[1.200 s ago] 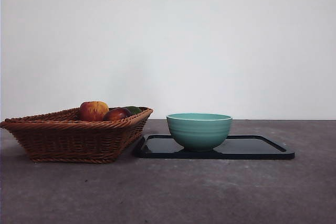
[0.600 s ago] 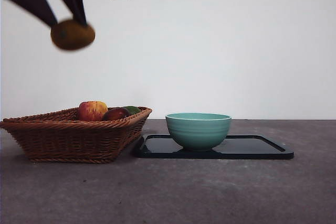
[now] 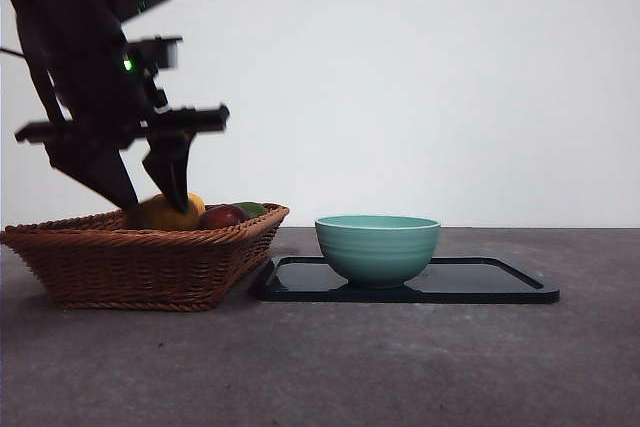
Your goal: Pick up the wifruite, put it on the bowl, pick up the plate, put it on desk
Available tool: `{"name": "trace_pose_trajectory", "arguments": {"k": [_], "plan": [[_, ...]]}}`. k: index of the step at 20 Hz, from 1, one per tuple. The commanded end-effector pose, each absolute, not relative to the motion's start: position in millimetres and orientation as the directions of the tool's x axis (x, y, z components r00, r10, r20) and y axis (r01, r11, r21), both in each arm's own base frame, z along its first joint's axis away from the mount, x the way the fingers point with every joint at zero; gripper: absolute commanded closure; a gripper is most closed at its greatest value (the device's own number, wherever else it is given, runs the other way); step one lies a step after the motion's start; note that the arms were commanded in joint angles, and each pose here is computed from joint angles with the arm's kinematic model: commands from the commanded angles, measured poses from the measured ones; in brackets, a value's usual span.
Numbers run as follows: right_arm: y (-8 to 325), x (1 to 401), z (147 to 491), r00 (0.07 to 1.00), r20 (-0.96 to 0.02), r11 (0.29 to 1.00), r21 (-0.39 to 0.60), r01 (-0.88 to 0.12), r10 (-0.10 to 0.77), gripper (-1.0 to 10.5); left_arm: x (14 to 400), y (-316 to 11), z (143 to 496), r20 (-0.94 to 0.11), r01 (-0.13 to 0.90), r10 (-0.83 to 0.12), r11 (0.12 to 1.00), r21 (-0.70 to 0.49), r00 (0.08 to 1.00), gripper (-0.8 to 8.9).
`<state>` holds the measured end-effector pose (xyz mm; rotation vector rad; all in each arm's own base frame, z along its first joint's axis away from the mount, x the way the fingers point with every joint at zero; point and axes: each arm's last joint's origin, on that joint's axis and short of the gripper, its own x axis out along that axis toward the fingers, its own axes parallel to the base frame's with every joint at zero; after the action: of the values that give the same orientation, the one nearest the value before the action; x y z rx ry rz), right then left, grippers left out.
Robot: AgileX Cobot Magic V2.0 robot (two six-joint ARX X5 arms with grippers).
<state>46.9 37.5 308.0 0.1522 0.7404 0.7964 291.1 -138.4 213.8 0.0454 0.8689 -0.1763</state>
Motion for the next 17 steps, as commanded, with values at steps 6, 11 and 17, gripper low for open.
{"name": "trace_pose_trajectory", "arguments": {"k": [6,11,17], "plan": [[37.7,46.9,310.8,0.474,-0.535,0.704,0.405,-0.583,0.700,7.2,306.1,-131.4,193.3,-0.792,0.156,-0.090,0.988,0.007,0.604,6.69],[37.7,46.9,310.9,0.474,-0.534,0.704,0.406,-0.582,0.700,7.2,303.7,-131.5,195.8,-0.796,0.160,-0.090,0.987,0.008,0.598,4.96],[37.8,47.0,311.0,0.475,-0.533,0.704,0.407,-0.582,0.700,7.2,282.5,-122.1,245.7,-0.713,0.188,-0.132,0.982,0.000,0.689,4.96]]}}
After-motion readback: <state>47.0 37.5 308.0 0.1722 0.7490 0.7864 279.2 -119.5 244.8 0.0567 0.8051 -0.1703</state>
